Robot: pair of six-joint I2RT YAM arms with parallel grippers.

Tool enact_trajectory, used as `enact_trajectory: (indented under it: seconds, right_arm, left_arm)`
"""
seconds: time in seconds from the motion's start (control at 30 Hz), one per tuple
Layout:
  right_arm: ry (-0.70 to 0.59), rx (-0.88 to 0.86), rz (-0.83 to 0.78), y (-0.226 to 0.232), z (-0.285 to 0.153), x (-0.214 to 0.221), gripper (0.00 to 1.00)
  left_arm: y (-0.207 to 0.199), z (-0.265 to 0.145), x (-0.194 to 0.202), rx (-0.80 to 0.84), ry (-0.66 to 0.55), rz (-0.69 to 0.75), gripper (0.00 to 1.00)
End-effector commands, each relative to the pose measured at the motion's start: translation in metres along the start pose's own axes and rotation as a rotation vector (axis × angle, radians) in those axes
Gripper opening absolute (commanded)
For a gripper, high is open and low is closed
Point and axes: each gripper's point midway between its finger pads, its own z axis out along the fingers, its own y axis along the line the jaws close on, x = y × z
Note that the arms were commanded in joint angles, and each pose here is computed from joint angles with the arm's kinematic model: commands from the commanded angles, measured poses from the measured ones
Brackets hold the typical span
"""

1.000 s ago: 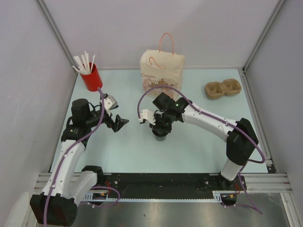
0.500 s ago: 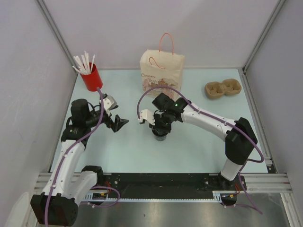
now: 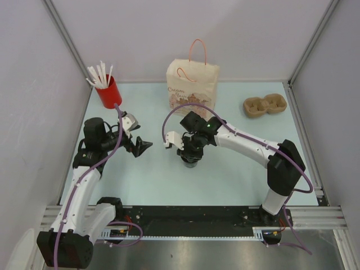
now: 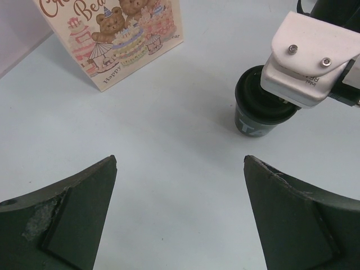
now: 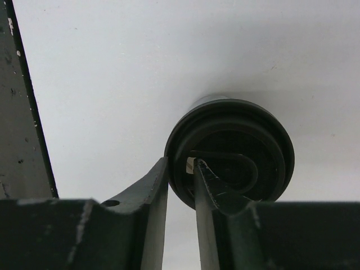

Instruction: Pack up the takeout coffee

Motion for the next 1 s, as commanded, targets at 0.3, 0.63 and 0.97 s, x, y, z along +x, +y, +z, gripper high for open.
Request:
enact_trajectory:
  seconds: [0.3,0.63,0.97]
  right_arm:
    - [-0.072,0.057,-0.057,0.001,-0.029,-0.019,0.40]
    - [-0.209,0.200,-0.011,-0.019,-0.085,-0.034,0.82]
    - [-0.261,0.216,0.224,-0.039,-0.130,0.012,0.97]
  left_arm:
    - [-0.001,0.002,-0.005,0.031,-0.034,0.050,0.99]
    - [-0.003,0.010,-0.002,0.110,0.003,-0.014,1.00]
    - [-0.005,0.052,0.011,0.277,0.147,-0.127,0.99]
